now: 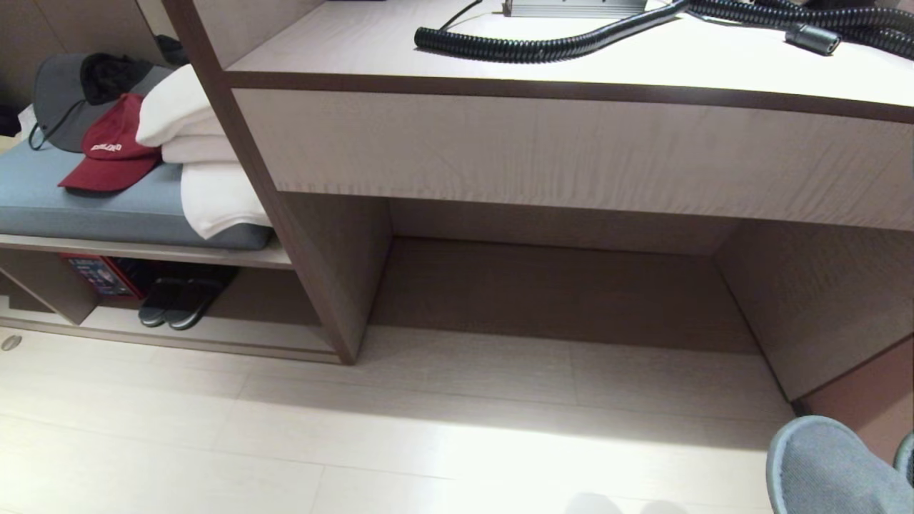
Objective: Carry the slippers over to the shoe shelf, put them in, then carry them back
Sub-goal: Place the slippers on the floor
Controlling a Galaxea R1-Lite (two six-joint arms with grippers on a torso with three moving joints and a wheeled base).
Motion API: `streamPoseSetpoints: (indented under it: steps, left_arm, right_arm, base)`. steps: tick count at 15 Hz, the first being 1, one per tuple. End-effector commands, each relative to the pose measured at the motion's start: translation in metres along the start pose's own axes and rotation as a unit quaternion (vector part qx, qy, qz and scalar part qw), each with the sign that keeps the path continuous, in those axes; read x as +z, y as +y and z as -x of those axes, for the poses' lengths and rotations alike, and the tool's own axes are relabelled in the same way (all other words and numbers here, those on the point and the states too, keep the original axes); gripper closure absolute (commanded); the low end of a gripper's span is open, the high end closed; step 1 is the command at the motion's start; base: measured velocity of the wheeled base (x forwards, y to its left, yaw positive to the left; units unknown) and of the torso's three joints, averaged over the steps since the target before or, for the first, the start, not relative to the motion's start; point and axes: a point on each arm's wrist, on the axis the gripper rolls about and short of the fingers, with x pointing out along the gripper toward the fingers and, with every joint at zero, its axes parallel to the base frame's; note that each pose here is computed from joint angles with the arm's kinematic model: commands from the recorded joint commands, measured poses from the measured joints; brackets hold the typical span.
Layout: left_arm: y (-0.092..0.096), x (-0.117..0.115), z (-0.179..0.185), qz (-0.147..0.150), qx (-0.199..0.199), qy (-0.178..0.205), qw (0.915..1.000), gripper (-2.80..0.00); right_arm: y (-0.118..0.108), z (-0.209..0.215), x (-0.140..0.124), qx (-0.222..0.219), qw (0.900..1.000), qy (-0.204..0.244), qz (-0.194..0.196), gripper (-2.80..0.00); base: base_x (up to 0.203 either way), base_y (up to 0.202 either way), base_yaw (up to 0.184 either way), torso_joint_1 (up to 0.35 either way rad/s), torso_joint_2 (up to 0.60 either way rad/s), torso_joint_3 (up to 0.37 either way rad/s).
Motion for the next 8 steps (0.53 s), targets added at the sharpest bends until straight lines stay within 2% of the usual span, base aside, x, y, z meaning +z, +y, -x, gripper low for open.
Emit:
streamPoseSetpoints:
  steps: [1,8]
  left_arm:
    - [0.0000,-0.0005,-0.0001,0.000,0.000,0.001,1.0000,0.00]
    - [0.0000,-0.0005,-0.0001,0.002,0.001,0.001,1.0000,0.00]
  right_arm:
    - [0.0000,0.0004,0.0004,0.001,1.000,-0.003,0.000,0.00]
    - [-0.0001,0.0003,0.0000,-0.001,1.000,-0.001,0.000,0.00]
  base:
    - [-0.095,0.000,-0.002,0.002,0.01,-0.203]
    - [0.000,0.000,0.000,0.003,0.00,-0.199]
